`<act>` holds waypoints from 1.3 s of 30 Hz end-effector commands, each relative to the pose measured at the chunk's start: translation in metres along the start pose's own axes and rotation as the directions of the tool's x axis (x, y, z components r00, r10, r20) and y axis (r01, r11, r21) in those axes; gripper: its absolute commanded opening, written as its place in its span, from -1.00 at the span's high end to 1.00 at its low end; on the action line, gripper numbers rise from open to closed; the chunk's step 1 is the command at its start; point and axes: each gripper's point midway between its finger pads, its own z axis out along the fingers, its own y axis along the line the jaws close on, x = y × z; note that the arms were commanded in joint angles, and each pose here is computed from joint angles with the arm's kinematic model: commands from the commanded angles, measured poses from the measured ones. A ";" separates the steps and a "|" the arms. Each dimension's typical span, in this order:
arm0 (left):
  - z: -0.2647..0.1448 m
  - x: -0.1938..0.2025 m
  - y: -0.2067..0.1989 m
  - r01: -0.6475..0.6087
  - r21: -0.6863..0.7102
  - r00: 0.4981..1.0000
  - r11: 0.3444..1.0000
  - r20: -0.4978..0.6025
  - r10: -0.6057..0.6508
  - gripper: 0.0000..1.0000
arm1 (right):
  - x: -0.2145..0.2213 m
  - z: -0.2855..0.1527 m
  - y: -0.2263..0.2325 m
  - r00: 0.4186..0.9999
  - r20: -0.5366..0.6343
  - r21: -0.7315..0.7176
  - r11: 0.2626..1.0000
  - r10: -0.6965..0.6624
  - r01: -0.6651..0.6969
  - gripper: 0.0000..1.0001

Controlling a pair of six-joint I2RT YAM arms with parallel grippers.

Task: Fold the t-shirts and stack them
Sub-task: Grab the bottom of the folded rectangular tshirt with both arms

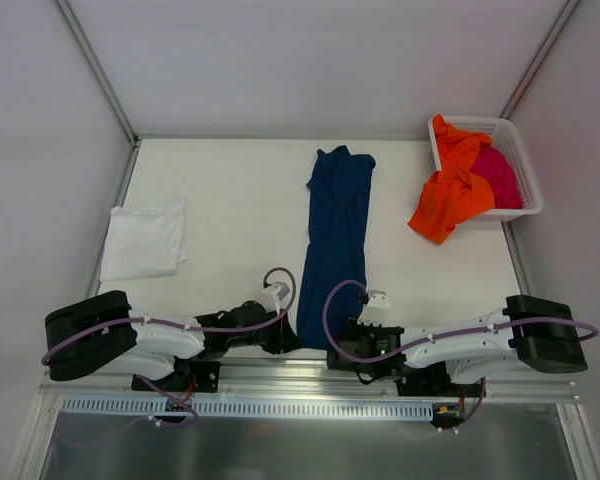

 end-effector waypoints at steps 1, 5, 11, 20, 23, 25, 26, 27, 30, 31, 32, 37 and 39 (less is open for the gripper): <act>0.001 0.000 -0.001 -0.025 -0.013 1.000 1.000 -0.009 0.024 0.83 | 0.004 -0.004 0.000 1.000 -0.023 0.021 1.000 -0.007 0.007 0.95; -0.001 0.002 0.001 -0.027 -0.025 0.999 0.999 -0.018 0.026 -0.06 | 0.002 -0.004 0.001 1.000 -0.019 0.018 1.000 -0.008 0.009 0.93; -0.004 0.002 0.004 -0.025 -0.031 1.000 0.999 -0.001 0.025 -0.43 | 0.003 -0.004 0.000 1.000 -0.021 0.023 1.000 -0.011 0.012 0.94; 0.003 0.008 0.013 -0.014 -0.064 1.000 0.998 -0.021 0.013 -0.37 | 0.002 -0.004 0.003 1.000 -0.017 0.018 1.000 -0.019 0.019 0.98; 0.007 0.010 0.014 -0.002 -0.064 1.000 0.998 -0.026 0.001 -0.16 | 0.002 -0.004 0.003 1.000 -0.019 0.016 1.000 -0.015 0.016 0.99; 0.009 0.012 0.014 -0.003 -0.060 0.999 0.998 -0.033 0.001 0.03 | 0.003 -0.004 0.003 1.000 -0.019 0.014 1.000 -0.013 0.013 0.99; 0.009 0.013 0.014 -0.003 -0.061 0.999 0.998 -0.037 0.001 0.10 | 0.003 -0.005 0.004 1.000 -0.018 0.010 1.000 -0.013 0.013 0.99; 0.010 0.012 0.012 -0.004 -0.054 0.999 0.999 -0.036 0.002 0.19 | 0.002 -0.005 0.004 1.000 -0.016 0.009 1.000 -0.012 0.012 0.99; 0.013 0.014 0.013 0.000 -0.055 0.999 0.998 -0.045 -0.002 0.40 | 0.002 -0.005 0.003 1.000 -0.012 0.007 1.000 -0.015 0.015 0.99; 0.014 0.016 0.013 0.000 -0.057 0.999 0.998 -0.050 -0.003 0.42 | 0.002 -0.005 0.003 1.000 -0.012 0.007 1.000 -0.013 0.013 0.99; 0.014 0.016 0.014 0.002 -0.059 0.999 0.998 -0.052 -0.005 0.45 | 0.002 -0.006 0.003 1.000 -0.012 0.006 1.000 -0.014 0.014 0.99; 0.016 0.018 0.016 0.001 -0.065 0.998 0.998 -0.055 -0.005 0.65 | 0.002 -0.005 0.003 1.000 -0.010 0.005 1.000 -0.009 0.009 0.99; 0.016 0.019 0.015 0.001 -0.063 0.998 0.998 -0.062 -0.005 0.77 | 0.002 -0.005 0.003 1.000 -0.010 0.008 1.000 -0.011 0.011 0.99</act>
